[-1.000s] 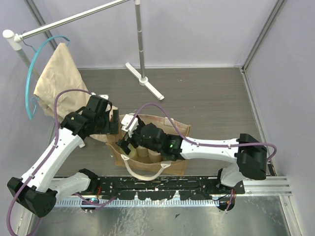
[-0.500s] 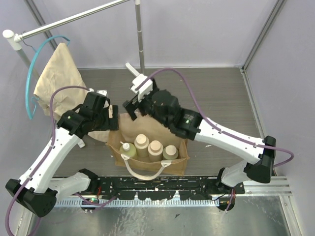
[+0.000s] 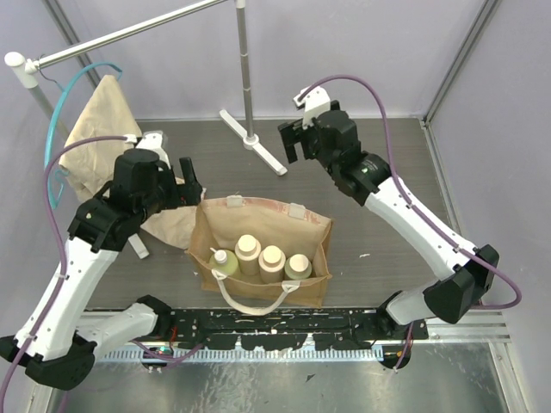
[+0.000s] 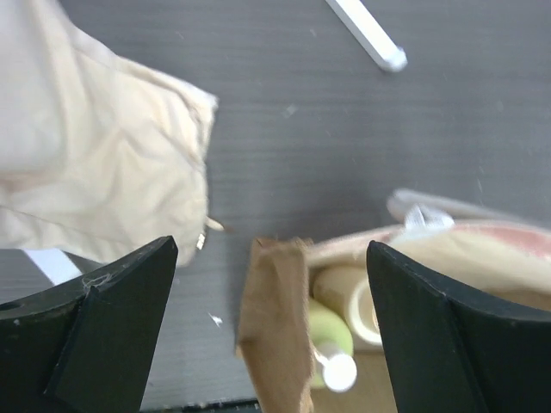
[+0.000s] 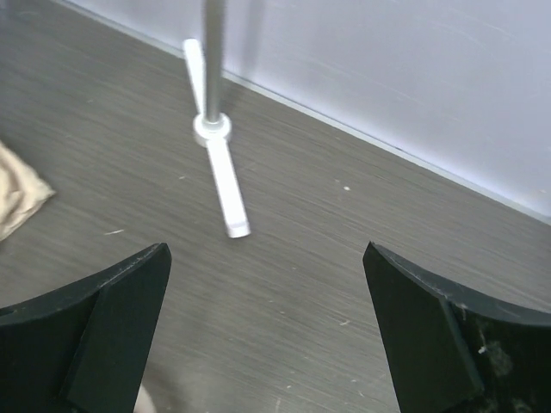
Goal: Place the personal care products into the canvas bag
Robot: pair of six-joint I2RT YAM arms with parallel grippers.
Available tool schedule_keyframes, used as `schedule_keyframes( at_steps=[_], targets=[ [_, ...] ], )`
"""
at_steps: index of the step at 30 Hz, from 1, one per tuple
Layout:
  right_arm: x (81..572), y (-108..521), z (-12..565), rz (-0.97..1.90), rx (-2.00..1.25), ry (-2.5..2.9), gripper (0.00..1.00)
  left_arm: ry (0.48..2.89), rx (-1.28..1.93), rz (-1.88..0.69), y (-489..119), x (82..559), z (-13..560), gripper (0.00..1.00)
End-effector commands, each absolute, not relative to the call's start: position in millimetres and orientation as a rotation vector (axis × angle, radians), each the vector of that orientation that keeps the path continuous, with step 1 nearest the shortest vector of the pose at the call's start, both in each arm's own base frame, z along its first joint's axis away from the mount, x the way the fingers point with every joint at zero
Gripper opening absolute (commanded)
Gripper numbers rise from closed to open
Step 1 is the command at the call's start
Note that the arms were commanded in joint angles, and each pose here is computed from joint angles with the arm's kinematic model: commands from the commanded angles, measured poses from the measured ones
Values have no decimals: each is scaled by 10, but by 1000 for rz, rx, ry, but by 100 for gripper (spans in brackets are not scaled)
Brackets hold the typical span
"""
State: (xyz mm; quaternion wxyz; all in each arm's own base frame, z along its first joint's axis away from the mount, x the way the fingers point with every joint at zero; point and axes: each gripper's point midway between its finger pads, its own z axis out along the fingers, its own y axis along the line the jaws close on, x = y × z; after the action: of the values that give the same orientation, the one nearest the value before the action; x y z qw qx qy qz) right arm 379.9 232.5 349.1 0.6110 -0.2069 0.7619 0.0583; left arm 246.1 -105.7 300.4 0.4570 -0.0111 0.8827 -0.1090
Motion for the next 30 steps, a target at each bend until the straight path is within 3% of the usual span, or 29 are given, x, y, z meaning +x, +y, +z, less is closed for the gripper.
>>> schedule_keyframes(
  at_steps=[1,5,17,30],
  targets=[
    [4017,1889,3676,109,-337,1743,100,2025,-155,-30,-716,2796,3317,98],
    [4210,1601,3396,86,-275,1824,100,2028,-205,99,-562,3033,3310,98],
    [4608,1091,2754,65,-141,2014,100,2195,-342,72,-569,3768,2750,98],
    [4764,813,2326,-41,-58,2152,100,2363,-329,231,-598,4168,2353,98]
  ],
)
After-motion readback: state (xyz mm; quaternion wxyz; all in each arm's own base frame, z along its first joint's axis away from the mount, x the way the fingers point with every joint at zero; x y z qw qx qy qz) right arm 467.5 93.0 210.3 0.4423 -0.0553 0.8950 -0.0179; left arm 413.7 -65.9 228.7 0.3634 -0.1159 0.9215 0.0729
